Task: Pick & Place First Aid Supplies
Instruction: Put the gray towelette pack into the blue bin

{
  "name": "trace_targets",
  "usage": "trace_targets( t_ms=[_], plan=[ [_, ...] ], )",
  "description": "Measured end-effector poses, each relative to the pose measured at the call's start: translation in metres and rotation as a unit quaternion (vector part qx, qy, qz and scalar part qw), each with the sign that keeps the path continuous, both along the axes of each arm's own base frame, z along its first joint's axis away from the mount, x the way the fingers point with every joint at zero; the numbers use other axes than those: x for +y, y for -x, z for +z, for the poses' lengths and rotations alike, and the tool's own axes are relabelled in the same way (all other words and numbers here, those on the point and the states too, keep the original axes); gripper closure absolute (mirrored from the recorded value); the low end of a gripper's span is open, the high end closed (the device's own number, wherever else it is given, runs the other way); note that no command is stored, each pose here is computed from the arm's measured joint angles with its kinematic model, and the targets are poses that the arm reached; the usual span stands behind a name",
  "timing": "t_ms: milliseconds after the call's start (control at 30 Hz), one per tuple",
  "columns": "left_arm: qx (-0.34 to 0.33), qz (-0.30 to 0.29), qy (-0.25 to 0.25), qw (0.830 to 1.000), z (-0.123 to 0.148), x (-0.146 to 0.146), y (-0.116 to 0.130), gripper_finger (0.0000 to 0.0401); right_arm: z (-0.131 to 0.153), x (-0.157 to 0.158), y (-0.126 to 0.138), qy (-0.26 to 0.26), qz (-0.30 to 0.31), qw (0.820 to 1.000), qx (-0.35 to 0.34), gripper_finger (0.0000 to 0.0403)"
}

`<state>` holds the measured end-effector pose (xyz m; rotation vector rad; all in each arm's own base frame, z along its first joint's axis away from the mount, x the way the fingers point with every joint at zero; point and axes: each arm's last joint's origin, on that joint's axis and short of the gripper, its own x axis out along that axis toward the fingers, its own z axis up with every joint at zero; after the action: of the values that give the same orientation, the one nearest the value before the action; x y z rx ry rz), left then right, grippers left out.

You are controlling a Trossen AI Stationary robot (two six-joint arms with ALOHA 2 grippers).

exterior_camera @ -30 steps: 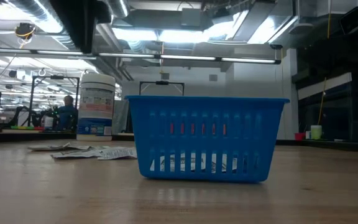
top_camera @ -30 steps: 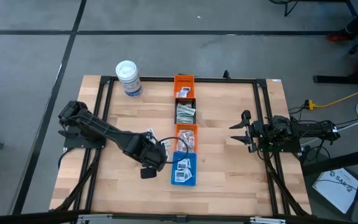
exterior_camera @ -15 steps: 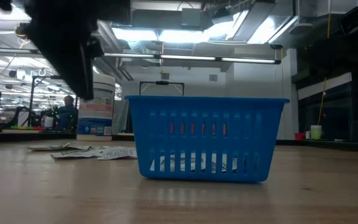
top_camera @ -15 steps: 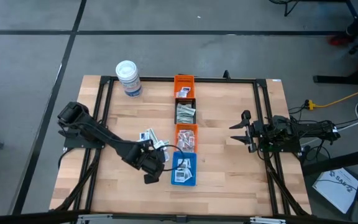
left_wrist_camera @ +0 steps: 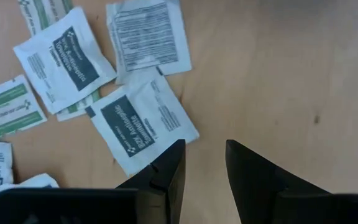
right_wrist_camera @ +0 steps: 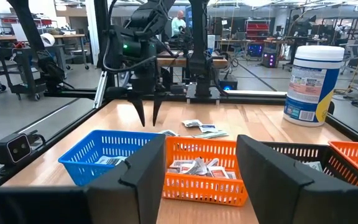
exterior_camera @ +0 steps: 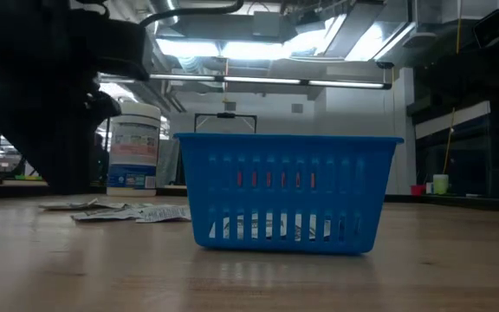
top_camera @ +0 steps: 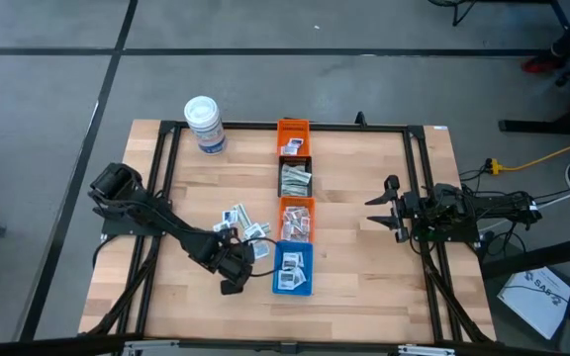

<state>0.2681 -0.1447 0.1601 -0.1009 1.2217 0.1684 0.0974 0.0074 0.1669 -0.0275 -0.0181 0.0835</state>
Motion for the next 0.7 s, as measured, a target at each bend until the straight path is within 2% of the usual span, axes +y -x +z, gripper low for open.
trace_targets(
  t_ms=[267,433,700],
  plan=[
    [-0.01,-0.016,-0.001,1.0,-0.009,0.003,-0.004,0.0278,0.0,0.0,0.0,0.0,0.0,1.0,0.0,0.0208],
    [-0.003,0.026,0.021,0.999,-0.011,0.015,-0.011,0.0252,0.0,0.0,0.0,0.0,0.0,1.0,0.0,0.0208],
    [-0.009,0.068,0.013,0.998,-0.012,0.03,-0.017,0.0203,0.0,0.0,0.0,0.0,0.0,1.0,0.0,0.0208]
  ],
)
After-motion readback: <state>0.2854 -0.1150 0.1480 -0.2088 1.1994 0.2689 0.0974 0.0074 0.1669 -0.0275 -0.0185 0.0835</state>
